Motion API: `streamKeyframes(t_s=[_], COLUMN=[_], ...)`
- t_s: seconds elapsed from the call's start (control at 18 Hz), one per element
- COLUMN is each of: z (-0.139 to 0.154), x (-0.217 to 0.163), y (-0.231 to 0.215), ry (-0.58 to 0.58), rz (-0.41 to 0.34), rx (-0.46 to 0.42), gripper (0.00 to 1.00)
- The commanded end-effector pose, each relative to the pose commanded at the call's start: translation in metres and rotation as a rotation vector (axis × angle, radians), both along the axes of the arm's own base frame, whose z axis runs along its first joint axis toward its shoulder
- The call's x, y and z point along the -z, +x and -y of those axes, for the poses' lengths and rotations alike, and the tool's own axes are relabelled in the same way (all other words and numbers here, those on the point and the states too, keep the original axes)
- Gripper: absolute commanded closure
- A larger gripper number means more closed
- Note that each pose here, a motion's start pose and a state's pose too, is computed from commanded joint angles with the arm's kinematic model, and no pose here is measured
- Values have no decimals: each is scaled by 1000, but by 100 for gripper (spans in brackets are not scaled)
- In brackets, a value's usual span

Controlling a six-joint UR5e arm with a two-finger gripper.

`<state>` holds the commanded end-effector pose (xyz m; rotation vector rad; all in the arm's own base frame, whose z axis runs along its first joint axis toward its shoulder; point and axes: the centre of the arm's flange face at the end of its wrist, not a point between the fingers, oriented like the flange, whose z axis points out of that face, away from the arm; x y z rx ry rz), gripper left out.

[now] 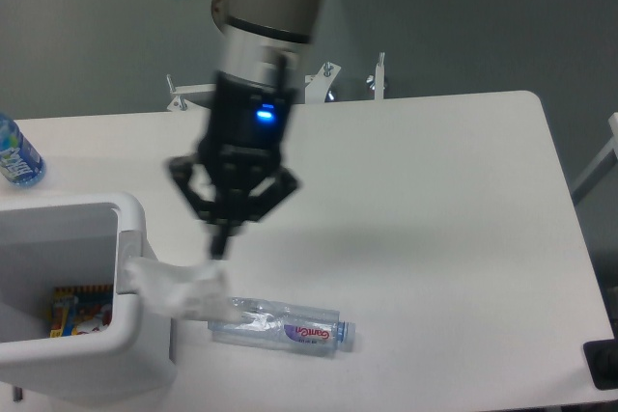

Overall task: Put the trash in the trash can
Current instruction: 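Lift the tissue and carry it over the white trash bin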

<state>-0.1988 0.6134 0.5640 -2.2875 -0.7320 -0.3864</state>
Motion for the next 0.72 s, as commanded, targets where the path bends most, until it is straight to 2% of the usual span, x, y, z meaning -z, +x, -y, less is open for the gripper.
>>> streamKeyframes(t_s=[0.28, 0.67, 0.72], z=[-23, -39, -41], x=[24, 65, 71], y=[57, 72, 73], ry=[-37, -85, -93], rz=[23, 44, 49], rx=[95, 129, 132], gripper=[100, 100, 98])
